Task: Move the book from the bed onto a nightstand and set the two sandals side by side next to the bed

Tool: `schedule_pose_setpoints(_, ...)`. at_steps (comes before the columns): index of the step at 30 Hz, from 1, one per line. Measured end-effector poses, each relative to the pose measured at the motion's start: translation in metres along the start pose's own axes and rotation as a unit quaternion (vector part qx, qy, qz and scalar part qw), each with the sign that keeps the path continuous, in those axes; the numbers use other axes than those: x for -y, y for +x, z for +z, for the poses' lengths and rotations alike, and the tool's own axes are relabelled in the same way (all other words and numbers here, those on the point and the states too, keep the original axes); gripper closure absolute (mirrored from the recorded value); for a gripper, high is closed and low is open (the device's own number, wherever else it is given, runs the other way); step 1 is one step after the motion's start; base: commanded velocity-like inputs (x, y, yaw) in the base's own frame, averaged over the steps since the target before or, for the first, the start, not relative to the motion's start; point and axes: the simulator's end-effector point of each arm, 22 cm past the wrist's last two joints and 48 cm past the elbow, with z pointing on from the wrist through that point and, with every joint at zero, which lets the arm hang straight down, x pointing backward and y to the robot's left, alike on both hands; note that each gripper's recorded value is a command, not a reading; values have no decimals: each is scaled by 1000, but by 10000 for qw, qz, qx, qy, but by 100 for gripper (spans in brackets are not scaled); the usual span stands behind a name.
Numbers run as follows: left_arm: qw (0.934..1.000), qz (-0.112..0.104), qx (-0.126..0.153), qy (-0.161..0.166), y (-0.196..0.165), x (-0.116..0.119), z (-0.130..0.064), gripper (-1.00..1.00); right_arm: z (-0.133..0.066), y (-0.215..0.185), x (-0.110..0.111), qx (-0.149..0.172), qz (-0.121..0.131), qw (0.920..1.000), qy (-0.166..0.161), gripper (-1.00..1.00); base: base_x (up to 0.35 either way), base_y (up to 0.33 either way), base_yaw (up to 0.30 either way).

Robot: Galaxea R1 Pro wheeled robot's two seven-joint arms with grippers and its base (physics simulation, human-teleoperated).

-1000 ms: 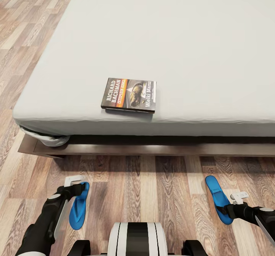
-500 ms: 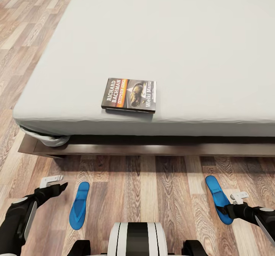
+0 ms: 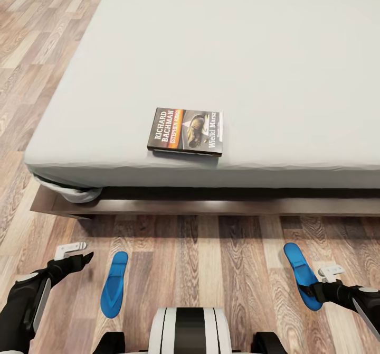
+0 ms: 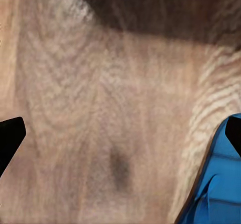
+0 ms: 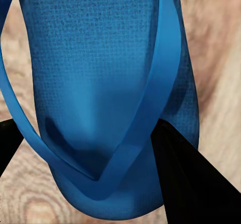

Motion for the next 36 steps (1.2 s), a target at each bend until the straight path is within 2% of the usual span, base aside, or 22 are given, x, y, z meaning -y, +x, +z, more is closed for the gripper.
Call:
schedule_pose_setpoints(14, 10000, -11, -1, -3, 0, -1, 0, -100, 0, 0, 0, 0, -2, 10000, 2, 100, -115, 158, 0)
schedule_pose_setpoints(36, 10000, -7, -2, 0, 0, 0, 0, -100, 0, 0, 0, 0, -3, 10000, 2, 100, 49, 254, 0)
